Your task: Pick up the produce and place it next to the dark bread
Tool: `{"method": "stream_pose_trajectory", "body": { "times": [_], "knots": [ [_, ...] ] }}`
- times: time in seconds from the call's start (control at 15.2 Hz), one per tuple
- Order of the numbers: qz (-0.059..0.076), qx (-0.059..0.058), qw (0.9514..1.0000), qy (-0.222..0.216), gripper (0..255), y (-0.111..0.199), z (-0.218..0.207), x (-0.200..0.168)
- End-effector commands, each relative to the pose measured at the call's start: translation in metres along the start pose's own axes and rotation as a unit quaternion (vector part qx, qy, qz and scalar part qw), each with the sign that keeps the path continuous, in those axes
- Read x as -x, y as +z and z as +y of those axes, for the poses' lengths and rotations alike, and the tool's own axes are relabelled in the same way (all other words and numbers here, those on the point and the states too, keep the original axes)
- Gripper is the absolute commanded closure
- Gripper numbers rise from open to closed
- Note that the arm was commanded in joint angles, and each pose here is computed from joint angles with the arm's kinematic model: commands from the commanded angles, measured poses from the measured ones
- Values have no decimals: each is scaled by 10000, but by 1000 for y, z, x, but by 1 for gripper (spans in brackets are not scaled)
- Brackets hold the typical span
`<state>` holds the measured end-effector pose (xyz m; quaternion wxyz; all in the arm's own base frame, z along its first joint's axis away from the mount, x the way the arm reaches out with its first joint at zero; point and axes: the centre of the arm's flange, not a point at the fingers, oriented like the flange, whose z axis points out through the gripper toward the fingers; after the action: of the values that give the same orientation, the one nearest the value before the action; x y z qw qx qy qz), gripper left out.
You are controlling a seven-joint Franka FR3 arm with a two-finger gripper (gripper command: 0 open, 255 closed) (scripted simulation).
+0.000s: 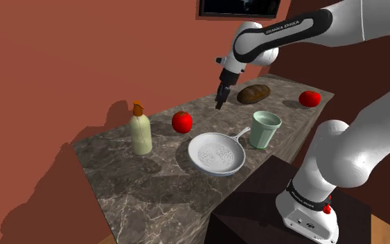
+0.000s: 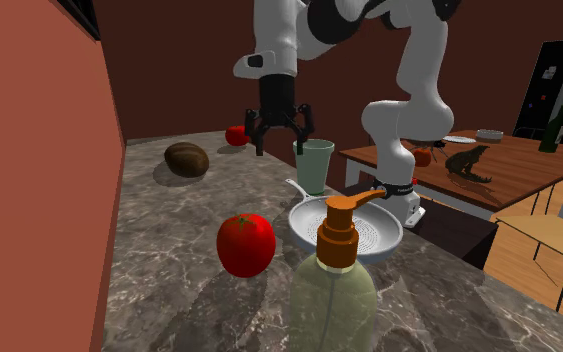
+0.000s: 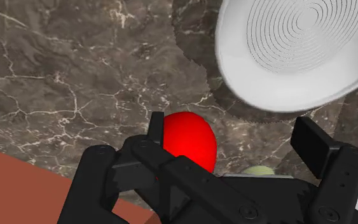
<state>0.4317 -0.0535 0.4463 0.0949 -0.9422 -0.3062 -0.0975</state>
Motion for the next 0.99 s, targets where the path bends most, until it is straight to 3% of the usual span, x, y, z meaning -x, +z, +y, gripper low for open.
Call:
{"method": "stream_pose_trajectory", "body": {
  "times": [0.0, 0.2, 0.46, 0.53, 0.92],
  "knots": [
    [215, -72, 9989, -413, 0, 15, 13, -14],
    [527, -202, 9936, -977, 0, 32, 32, -38],
    [938, -373, 9799, -1721, 0, 54, 52, -75],
    [980, -391, 9780, -1797, 0, 56, 54, -79],
    [980, -391, 9780, -1797, 0, 87, 50, -85]
  ]
}}
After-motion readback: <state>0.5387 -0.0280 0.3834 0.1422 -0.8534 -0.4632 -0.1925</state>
